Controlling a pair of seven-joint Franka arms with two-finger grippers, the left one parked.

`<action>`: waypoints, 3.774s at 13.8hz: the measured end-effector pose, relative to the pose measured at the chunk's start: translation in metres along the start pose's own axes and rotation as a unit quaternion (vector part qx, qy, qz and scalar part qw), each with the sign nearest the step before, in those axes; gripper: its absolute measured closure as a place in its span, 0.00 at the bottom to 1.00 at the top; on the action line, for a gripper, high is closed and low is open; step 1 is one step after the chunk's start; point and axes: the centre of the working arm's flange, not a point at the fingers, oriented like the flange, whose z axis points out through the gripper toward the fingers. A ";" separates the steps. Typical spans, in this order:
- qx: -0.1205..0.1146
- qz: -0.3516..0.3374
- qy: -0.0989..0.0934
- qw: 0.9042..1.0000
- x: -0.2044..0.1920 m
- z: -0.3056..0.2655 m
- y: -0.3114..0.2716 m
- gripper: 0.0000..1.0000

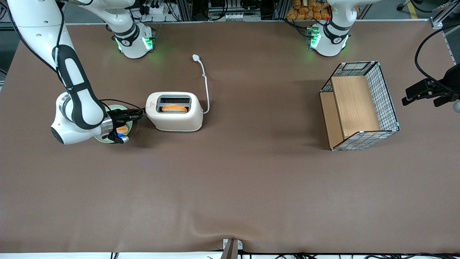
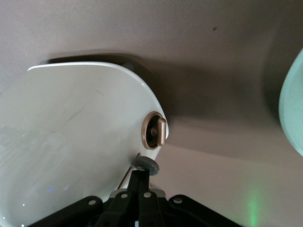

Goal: Press toaster button with right arm

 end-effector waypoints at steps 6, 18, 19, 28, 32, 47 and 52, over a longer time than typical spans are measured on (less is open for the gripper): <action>0.001 -0.005 0.000 1.000 0.000 -0.004 -0.005 0.99; -0.029 -0.033 0.085 0.995 -0.002 -0.126 -0.028 0.37; -0.045 -0.041 0.096 0.994 -0.005 -0.139 -0.033 0.25; -0.219 -0.116 0.240 0.939 -0.091 -0.251 -0.082 0.00; -0.231 -0.116 0.259 0.931 -0.122 -0.251 -0.080 0.00; -0.242 -0.065 0.281 0.926 -0.212 -0.301 -0.117 0.00; -0.240 -0.048 0.285 0.927 -0.247 -0.328 -0.128 0.00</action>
